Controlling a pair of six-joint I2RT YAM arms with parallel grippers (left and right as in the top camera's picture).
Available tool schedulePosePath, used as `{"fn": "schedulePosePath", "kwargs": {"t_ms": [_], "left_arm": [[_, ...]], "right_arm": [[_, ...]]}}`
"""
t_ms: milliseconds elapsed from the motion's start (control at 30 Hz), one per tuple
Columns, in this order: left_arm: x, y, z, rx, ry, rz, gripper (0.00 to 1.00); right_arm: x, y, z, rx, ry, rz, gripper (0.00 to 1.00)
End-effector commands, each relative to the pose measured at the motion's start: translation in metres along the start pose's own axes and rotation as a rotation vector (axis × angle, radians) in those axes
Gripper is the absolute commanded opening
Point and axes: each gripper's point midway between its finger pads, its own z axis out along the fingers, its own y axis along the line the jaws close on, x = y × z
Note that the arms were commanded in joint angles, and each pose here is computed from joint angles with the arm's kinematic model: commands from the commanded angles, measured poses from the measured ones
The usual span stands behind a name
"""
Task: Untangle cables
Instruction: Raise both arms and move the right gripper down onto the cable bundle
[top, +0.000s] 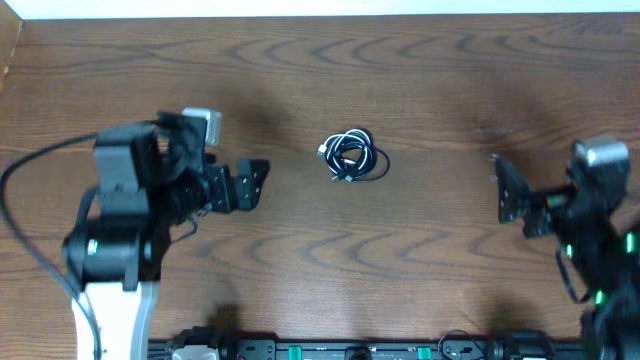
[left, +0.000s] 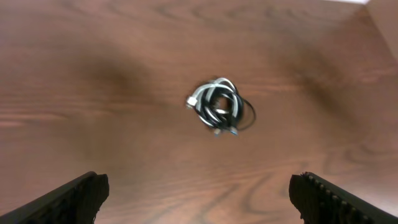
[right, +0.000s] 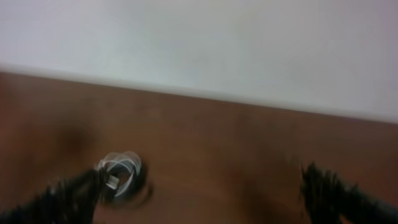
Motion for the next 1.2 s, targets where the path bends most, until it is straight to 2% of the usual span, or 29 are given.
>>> {"fn": "schedulePosePath", "kwargs": {"t_ms": [0, 100, 167, 300, 467, 533, 567, 700, 833, 867, 900, 1000, 1100, 1167], "left_arm": [[-0.003, -0.016, 0.008, 0.120, 0.038, -0.036, 0.98], [0.002, -0.009, 0.019, 0.111, 0.088, -0.074, 0.98], [0.008, 0.000, 0.028, 0.079, 0.129, -0.135, 0.99], [0.017, 0.016, 0.043, 0.024, 0.194, -0.201, 0.98], [0.023, 0.024, 0.057, 0.020, 0.242, -0.227, 0.98], [0.025, 0.026, 0.061, 0.018, 0.259, -0.236, 0.98], [0.027, 0.027, 0.062, 0.017, 0.272, -0.243, 0.98], [0.039, 0.029, 0.065, 0.011, 0.330, -0.274, 0.98], [0.048, 0.030, 0.066, 0.007, 0.371, -0.296, 0.99], [0.049, 0.030, 0.066, 0.007, 0.374, -0.298, 0.98], [0.050, 0.029, 0.066, 0.007, 0.379, -0.300, 0.98], [0.050, 0.029, 0.066, 0.006, 0.380, -0.301, 0.98], [0.050, 0.029, 0.066, 0.006, 0.380, -0.301, 0.98], [0.050, 0.029, 0.066, 0.006, 0.381, -0.301, 0.98]], "right_arm": [[-0.005, 0.033, 0.016, -0.224, 0.101, 0.063, 0.99], [-0.001, 0.070, 0.022, -0.480, 0.169, 0.148, 0.99], [-0.006, 0.075, 0.036, -0.538, 0.174, 0.187, 0.97], [0.006, 0.060, 0.072, -0.401, 0.294, 0.306, 0.97], [0.033, 0.064, 0.095, -0.231, 0.550, 0.166, 0.99], [0.032, 0.067, 0.110, -0.161, 0.595, 0.125, 0.85], [0.030, 0.068, 0.118, -0.135, 0.597, 0.130, 0.99], [0.033, 0.080, 0.147, -0.136, 0.591, 0.118, 0.99], [0.062, 0.092, 0.179, -0.179, 0.647, 0.014, 0.99], [0.071, 0.096, 0.187, -0.203, 0.668, -0.031, 0.98], [0.082, 0.101, 0.195, -0.232, 0.690, -0.073, 0.92], [0.114, 0.115, 0.217, -0.321, 0.757, -0.095, 0.66], [0.139, 0.133, 0.228, -0.449, 0.804, -0.099, 0.61], [0.154, 0.136, 0.235, -0.478, 0.834, -0.109, 0.63]]}}
